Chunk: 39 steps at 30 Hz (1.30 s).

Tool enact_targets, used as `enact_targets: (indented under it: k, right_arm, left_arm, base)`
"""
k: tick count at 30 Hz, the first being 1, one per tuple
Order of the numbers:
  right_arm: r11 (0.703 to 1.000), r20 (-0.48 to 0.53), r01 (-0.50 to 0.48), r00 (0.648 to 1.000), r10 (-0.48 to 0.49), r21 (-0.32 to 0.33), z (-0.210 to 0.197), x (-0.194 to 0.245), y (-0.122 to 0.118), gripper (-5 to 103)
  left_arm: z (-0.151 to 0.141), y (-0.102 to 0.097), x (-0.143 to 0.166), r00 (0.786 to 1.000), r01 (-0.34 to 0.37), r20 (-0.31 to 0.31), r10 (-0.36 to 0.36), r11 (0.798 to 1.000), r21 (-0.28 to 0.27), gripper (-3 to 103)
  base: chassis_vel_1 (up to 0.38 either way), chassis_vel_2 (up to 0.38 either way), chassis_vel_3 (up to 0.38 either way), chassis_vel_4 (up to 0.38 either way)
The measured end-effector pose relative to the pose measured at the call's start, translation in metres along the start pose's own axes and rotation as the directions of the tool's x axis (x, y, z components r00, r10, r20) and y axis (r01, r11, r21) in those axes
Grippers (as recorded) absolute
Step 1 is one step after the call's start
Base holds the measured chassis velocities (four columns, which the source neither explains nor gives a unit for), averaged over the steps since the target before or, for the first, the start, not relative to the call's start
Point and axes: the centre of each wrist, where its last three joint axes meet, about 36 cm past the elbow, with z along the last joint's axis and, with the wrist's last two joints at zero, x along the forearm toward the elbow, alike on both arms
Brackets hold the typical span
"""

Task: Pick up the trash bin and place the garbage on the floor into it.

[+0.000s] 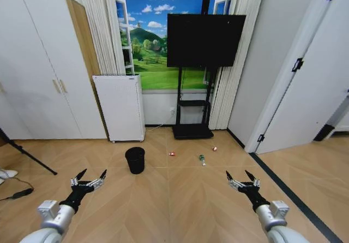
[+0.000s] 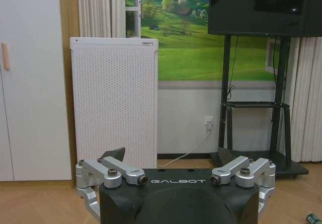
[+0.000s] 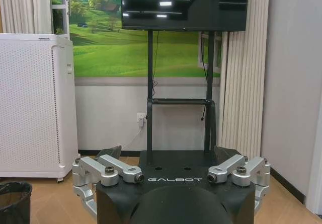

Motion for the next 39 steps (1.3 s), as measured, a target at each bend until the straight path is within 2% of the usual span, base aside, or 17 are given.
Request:
enact_targets:
  k: [10, 30, 39]
  right_arm:
    - [1.000, 0.002, 0.007, 1.000, -0.007, 0.005, 0.000, -0.003, 0.001, 100]
    - [1.000, -0.002, 0.015, 1.000, -0.015, 0.014, 0.000, -0.005, 0.005, 100]
    - [1.000, 0.013, 0.005, 1.000, -0.005, -0.010, 0.007, -0.007, 0.010, 100]
  left_arm:
    - [0.002, -0.001, 0.001, 1.000, 0.000, 0.001, -0.001, 1.000, 0.006, 100]
    - [0.001, -0.003, 0.001, 1.000, -0.001, 0.012, 0.001, 1.000, 0.015, 100]
    - [0.002, -0.006, 0.005, 1.000, 0.008, -0.001, -0.008, 1.000, 0.014, 100]
  base:
    - [-0.273, 0.273, 0.272, -0.283]
    - [-0.348, 0.359, 0.364, -0.360]
    - [-0.325, 0.341, 0.309, -0.325]
